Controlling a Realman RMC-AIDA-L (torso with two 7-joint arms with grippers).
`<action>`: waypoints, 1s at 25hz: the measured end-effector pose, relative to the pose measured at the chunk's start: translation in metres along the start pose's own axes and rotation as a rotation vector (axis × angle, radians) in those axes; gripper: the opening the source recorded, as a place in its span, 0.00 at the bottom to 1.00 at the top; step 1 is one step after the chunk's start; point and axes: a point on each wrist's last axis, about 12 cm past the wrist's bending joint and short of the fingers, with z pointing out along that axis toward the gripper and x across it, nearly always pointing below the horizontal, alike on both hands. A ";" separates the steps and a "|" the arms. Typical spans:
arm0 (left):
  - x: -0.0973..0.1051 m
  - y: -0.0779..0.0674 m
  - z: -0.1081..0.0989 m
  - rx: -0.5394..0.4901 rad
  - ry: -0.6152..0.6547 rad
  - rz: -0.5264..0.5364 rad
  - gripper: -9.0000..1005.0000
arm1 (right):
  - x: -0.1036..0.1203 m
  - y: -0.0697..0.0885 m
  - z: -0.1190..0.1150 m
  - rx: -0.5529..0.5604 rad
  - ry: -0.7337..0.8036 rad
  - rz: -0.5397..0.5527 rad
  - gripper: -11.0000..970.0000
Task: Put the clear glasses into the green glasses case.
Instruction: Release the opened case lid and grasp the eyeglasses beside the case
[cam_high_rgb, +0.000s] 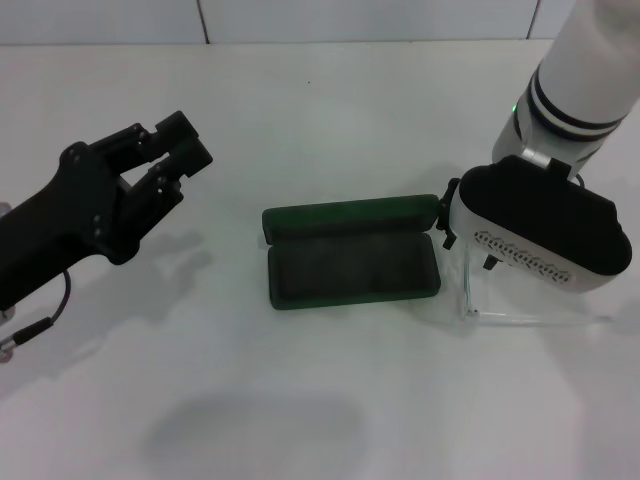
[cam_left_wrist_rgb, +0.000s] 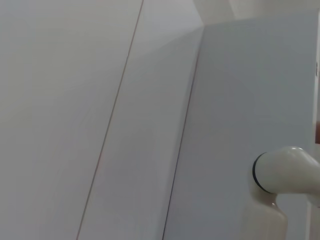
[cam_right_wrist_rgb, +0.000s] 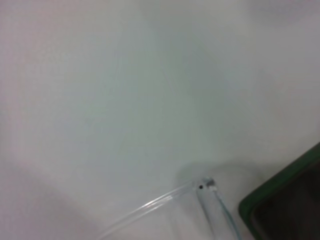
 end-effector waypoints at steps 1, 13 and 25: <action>0.000 0.000 0.000 0.001 0.001 0.003 0.28 | 0.000 0.001 0.001 -0.003 0.000 0.002 0.47; 0.001 -0.002 -0.003 -0.003 -0.004 0.007 0.28 | 0.001 0.003 0.004 -0.010 -0.003 0.009 0.38; 0.004 -0.004 -0.005 -0.013 -0.008 -0.006 0.28 | -0.003 0.005 0.008 -0.033 0.008 0.030 0.21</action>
